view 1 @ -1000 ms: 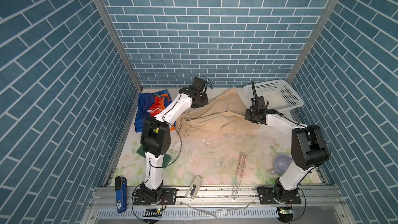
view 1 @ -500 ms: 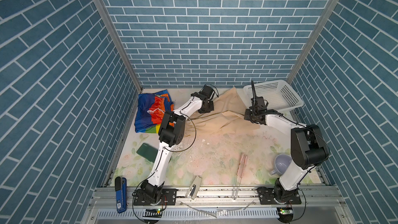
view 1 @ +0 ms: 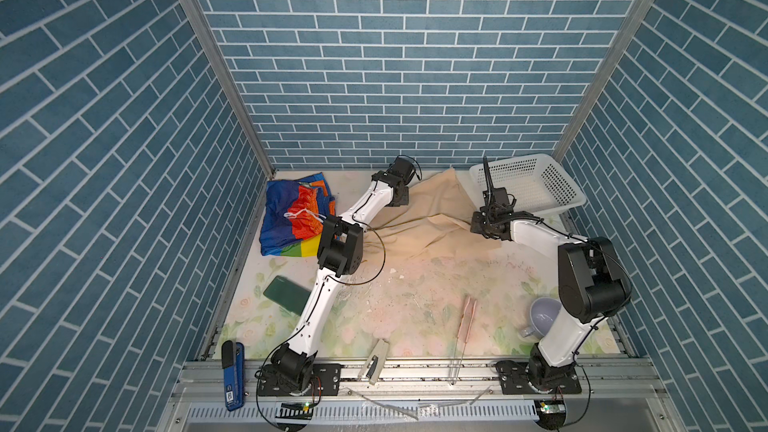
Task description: Fold and stack the shorts
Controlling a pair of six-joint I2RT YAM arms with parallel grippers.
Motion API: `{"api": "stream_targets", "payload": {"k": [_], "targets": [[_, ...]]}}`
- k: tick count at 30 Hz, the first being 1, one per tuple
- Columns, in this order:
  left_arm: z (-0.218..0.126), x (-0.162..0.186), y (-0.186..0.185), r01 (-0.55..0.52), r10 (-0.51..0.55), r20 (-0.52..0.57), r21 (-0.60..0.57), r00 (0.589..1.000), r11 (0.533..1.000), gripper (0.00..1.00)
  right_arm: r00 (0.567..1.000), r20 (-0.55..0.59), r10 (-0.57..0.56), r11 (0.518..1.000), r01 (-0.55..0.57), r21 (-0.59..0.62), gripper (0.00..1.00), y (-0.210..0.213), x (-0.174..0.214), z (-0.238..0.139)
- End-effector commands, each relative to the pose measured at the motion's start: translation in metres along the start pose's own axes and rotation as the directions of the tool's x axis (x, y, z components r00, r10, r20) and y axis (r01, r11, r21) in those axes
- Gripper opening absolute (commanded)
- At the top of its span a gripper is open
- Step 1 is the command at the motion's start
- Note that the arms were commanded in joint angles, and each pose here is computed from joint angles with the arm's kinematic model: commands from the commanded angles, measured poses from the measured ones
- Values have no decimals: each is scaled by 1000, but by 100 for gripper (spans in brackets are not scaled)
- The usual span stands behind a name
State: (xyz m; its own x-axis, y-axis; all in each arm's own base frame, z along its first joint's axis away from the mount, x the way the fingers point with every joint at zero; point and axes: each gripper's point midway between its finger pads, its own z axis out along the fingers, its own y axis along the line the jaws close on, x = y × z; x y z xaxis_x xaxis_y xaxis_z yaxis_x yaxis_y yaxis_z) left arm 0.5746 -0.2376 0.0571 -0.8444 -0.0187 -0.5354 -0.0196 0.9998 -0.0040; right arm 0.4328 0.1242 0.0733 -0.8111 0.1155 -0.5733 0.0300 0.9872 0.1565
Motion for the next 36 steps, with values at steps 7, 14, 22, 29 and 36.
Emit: {"api": "stream_targets", "payload": {"k": [7,14,22,29,36], "targets": [[-12,-28,79,-11,19,28,-234,999,972,0,1000,-25,16,1000,-16,5,0,-1,7,12],[-67,-24,81,-1,6,29,-176,1000,984,0,1000,-9,15,1000,-15,10,0,-2,3,0],[-169,26,102,117,-110,156,-34,982,993,48,999,33,15,1000,-15,11,0,-2,-10,-22],[-174,98,118,132,-132,61,6,989,991,64,998,70,0,1000,-1,14,0,-2,-21,-39],[-146,117,106,174,-174,-11,49,985,984,70,997,83,-5,1000,3,21,0,-5,-21,-48]]}}
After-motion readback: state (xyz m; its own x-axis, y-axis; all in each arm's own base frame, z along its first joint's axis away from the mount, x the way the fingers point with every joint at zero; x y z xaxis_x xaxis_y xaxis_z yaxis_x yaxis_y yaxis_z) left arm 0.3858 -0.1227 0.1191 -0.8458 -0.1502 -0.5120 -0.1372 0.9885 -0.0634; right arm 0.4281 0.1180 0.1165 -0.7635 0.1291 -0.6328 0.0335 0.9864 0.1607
